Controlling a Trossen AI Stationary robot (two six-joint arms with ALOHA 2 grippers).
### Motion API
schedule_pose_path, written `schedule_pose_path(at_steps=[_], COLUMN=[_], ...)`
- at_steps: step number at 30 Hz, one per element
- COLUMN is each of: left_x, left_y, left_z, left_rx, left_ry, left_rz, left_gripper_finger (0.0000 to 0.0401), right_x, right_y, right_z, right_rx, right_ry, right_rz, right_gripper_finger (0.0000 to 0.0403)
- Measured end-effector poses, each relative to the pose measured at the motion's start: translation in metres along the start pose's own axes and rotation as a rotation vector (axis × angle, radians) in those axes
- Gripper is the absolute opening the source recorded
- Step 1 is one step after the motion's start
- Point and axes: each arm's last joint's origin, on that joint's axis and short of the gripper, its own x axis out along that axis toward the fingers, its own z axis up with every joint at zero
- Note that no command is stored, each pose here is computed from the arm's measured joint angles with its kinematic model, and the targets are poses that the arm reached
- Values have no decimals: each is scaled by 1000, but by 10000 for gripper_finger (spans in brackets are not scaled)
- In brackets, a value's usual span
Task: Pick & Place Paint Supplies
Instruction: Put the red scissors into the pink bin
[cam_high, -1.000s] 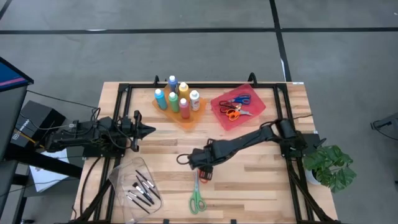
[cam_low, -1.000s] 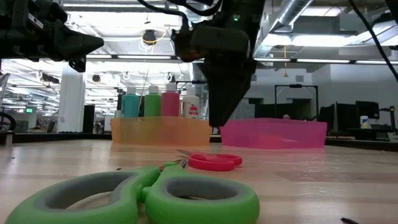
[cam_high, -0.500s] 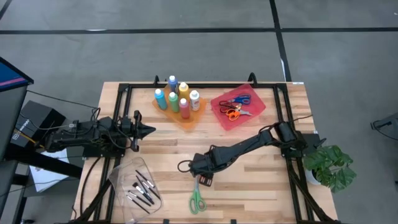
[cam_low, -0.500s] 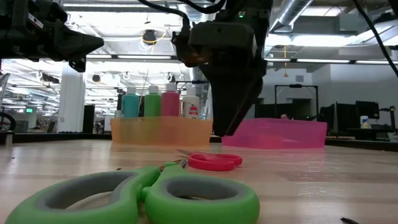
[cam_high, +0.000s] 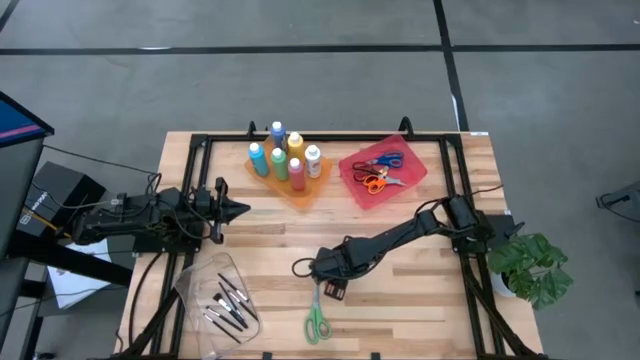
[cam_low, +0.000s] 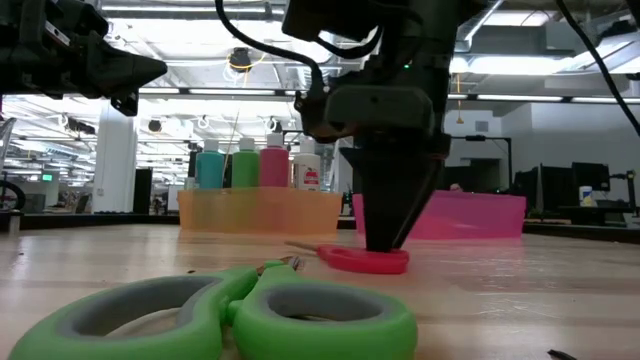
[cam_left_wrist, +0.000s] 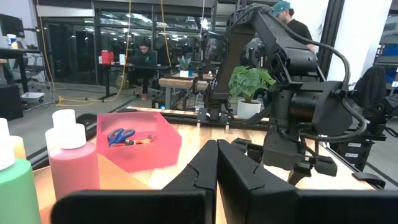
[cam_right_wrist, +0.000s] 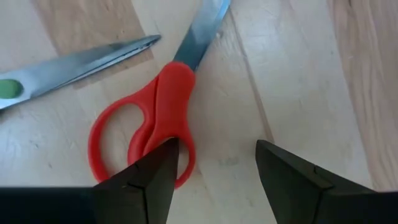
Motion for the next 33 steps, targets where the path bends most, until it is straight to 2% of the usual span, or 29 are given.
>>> schedule_pose_path(at_steps=[5, 12, 16, 20, 21, 33], left_x=[0, 0, 0, 0, 0, 0], left_y=[0, 0, 0, 0, 0, 0], left_z=[0, 0, 0, 0, 0, 0], left_rx=[0, 0, 0, 0, 0, 0], left_ry=[0, 0, 0, 0, 0, 0], left_rz=[1, 0, 0, 0, 0, 0], left_gripper_finger=[1, 1, 1, 1, 1, 1], right_x=[1, 8, 9, 9, 9, 0], right_y=[-1, -7, -10, -15, -16, -24], right_z=[-2, -5, -3, -1, -1, 5], right_rx=[-23, -22, -31, -27, -30, -104], right_ry=[17, 41, 42, 60, 60, 14], right_rz=[-6, 4, -5, -15, -16, -47], right_gripper_finger=[204, 146, 97, 21, 12, 4])
